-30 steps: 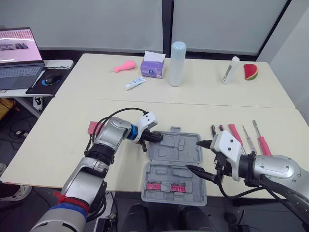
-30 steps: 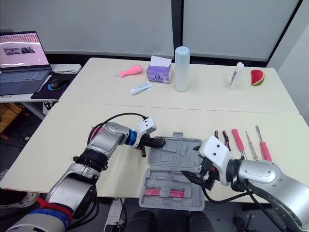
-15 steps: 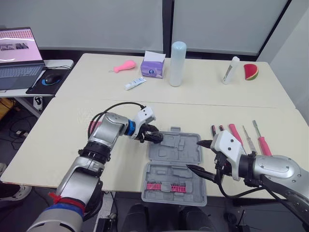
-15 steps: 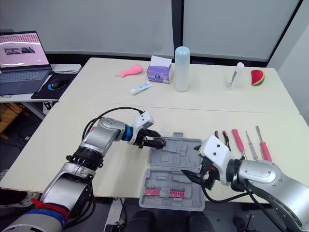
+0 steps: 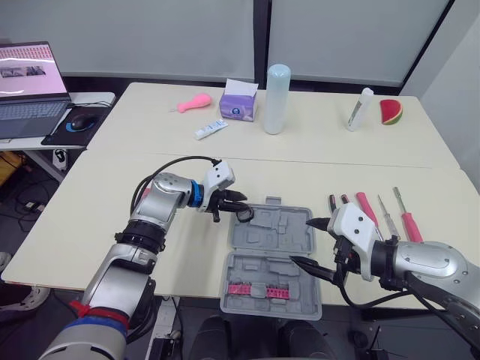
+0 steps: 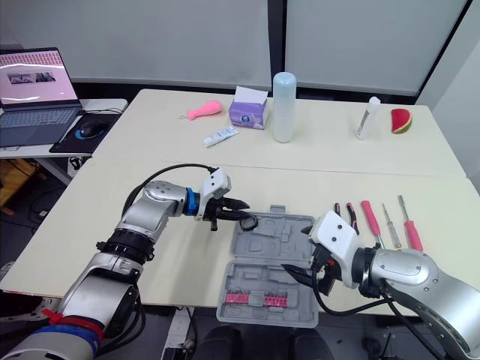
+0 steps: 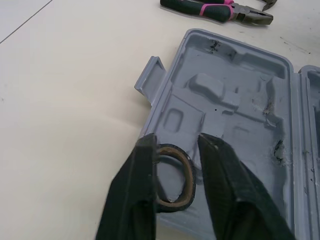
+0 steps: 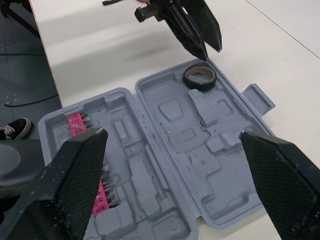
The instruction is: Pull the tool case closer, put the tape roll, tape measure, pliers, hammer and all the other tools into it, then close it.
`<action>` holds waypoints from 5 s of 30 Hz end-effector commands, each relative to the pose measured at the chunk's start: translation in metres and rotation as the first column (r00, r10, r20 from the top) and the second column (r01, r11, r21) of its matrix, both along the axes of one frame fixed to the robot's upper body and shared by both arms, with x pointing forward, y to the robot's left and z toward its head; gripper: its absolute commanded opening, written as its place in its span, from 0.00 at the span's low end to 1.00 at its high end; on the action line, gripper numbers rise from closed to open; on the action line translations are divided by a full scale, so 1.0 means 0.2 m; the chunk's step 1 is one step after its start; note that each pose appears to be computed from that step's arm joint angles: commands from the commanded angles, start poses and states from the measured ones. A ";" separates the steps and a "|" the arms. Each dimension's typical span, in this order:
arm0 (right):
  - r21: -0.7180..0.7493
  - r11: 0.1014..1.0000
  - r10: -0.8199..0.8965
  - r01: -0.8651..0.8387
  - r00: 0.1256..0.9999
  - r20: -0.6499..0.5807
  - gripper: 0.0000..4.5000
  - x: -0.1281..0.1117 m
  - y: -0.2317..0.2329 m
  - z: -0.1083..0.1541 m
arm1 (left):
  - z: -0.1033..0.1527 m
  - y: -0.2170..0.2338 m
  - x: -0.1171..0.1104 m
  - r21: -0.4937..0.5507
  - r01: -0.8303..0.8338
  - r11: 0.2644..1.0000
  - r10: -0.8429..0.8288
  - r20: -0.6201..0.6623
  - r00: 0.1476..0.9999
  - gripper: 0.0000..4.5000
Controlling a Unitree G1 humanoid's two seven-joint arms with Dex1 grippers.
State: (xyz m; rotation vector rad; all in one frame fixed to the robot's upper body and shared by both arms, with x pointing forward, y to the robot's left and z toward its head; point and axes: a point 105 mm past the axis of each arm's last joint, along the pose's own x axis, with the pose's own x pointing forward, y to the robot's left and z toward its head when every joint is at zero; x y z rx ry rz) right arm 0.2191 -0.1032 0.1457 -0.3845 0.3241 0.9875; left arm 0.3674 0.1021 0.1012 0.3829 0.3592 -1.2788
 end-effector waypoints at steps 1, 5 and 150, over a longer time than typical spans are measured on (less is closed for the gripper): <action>0.002 1.000 0.018 -0.018 0.998 0.058 1.00 -0.01 0.01 0.06 | 0.01 -0.03 0.00 -0.004 0.028 1.000 -0.028 0.028 0.999 0.22; 0.004 1.000 0.017 -0.017 0.998 0.057 1.00 -0.01 0.01 0.05 | -0.02 -0.05 0.02 0.003 0.021 1.000 -0.021 0.031 0.999 0.22; 0.111 0.958 0.255 -0.263 0.963 0.082 1.00 -0.02 0.07 0.12 | -0.38 0.93 -0.66 0.174 -0.585 0.793 0.605 -0.099 0.790 0.01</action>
